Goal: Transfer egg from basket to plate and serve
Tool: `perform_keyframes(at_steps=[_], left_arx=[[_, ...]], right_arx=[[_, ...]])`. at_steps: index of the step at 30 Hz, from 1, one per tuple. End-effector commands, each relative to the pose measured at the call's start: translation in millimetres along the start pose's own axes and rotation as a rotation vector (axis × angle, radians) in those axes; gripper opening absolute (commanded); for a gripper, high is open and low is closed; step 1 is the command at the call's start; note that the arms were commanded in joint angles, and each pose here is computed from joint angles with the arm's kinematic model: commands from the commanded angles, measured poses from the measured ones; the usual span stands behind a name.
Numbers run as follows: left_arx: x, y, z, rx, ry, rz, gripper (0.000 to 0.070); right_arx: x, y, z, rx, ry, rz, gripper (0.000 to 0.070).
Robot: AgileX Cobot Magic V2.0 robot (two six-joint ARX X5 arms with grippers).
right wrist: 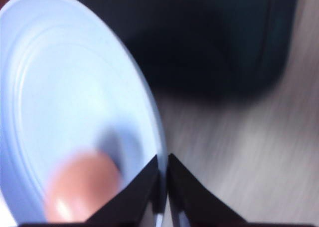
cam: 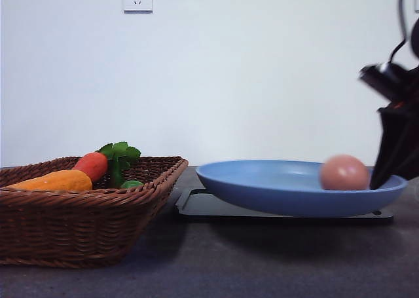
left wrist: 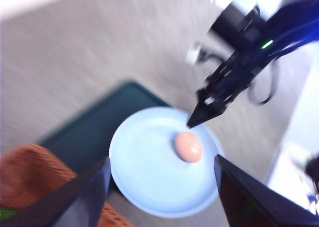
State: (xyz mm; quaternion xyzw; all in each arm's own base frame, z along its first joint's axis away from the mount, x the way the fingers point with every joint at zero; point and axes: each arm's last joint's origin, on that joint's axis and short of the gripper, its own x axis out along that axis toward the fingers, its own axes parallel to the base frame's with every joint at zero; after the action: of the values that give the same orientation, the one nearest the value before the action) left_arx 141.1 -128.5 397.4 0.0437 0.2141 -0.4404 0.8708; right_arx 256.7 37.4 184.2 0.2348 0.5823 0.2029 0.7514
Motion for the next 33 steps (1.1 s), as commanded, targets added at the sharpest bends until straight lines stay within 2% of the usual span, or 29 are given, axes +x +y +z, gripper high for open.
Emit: perform_keyframes(at_steps=[1, 5, 10, 14, 19, 21, 26, 28, 33], left_arx=[[-15, 0.1, 6, 0.005, -0.048, 0.035, 0.0427], [-45, 1.9, 3, 0.002, -0.105, 0.133, 0.0426], [-63, 1.8, -1, -0.006, -0.132, 0.179, 0.0426], [-65, 2.4, -3, -0.013, -0.12, 0.187, 0.0426], [-63, 3.0, -4, -0.016, -0.109, 0.187, 0.0426], [-62, 3.4, -3, -0.017, -0.108, 0.187, 0.0426], [-57, 5.1, -3, -0.019, -0.096, 0.187, 0.0426], [-54, 6.1, -2, -0.022, -0.087, 0.187, 0.0426], [-45, 9.4, -2, -0.022, -0.059, 0.187, 0.0425]], right_arx=[[5, 1, 21, -0.024, -0.015, -0.014, 0.0], [15, 1, 57, -0.03, -0.03, -0.046, 0.0], [27, 1, 91, -0.033, -0.04, -0.043, 0.0], [36, -2, 104, -0.03, -0.034, -0.043, 0.0], [43, -7, 105, -0.017, -0.014, -0.052, 0.0001], [44, -8, 105, -0.015, -0.015, -0.071, 0.0041], [44, -8, 106, -0.024, -0.023, -0.073, 0.0221], [44, -7, 106, -0.027, -0.029, -0.071, 0.0244], [32, -7, 106, -0.017, -0.039, -0.064, 0.0244]])
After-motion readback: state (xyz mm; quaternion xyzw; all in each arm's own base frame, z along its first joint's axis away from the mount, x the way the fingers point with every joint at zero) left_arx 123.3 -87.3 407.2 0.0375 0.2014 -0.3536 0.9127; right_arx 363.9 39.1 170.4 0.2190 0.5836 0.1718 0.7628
